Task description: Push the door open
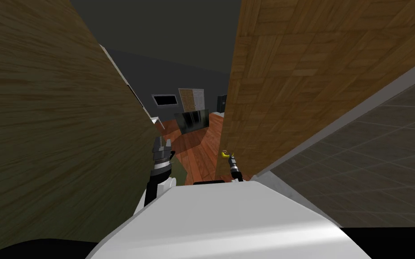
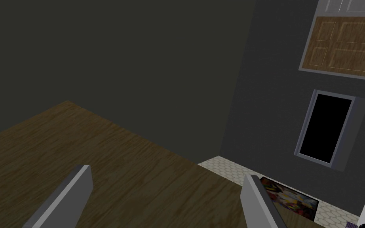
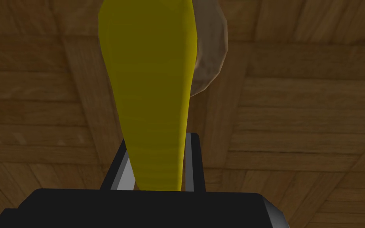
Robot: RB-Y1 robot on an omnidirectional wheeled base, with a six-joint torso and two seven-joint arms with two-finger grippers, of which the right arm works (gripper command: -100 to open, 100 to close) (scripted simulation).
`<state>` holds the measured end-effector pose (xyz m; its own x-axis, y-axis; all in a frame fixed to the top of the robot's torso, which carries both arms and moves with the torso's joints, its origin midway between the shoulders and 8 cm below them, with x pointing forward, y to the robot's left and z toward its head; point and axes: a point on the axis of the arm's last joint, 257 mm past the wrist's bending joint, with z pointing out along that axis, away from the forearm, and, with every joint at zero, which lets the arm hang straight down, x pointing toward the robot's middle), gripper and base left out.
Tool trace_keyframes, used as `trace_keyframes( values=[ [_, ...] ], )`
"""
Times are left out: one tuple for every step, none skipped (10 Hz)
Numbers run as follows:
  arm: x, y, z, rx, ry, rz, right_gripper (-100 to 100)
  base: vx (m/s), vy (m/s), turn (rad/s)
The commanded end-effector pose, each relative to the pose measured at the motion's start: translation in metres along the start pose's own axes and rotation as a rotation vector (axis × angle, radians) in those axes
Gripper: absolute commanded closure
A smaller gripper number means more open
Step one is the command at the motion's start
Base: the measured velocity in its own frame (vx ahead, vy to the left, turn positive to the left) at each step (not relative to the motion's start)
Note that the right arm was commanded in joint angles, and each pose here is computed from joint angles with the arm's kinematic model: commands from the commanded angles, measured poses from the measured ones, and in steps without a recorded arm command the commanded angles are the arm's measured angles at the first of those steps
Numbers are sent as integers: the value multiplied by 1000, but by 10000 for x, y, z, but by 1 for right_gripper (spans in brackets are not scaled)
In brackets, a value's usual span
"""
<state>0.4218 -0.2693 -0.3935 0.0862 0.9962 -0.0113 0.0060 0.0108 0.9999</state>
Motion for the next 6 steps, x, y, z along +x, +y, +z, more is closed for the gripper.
trace_keyframes(
  values=[
    [0,0,0,0,0,0,100,59,11,-27],
    [-175,20,11,-4,-19,-21,100,136,8,-42],
    [-238,25,13,-5,-27,-28,100,191,17,-50],
    [-302,31,14,-6,-34,-36,100,184,12,-22],
    [-374,38,15,-7,-44,-43,100,201,8,-46],
    [-485,51,16,-8,-59,-54,100,249,1,-60]
  ],
)
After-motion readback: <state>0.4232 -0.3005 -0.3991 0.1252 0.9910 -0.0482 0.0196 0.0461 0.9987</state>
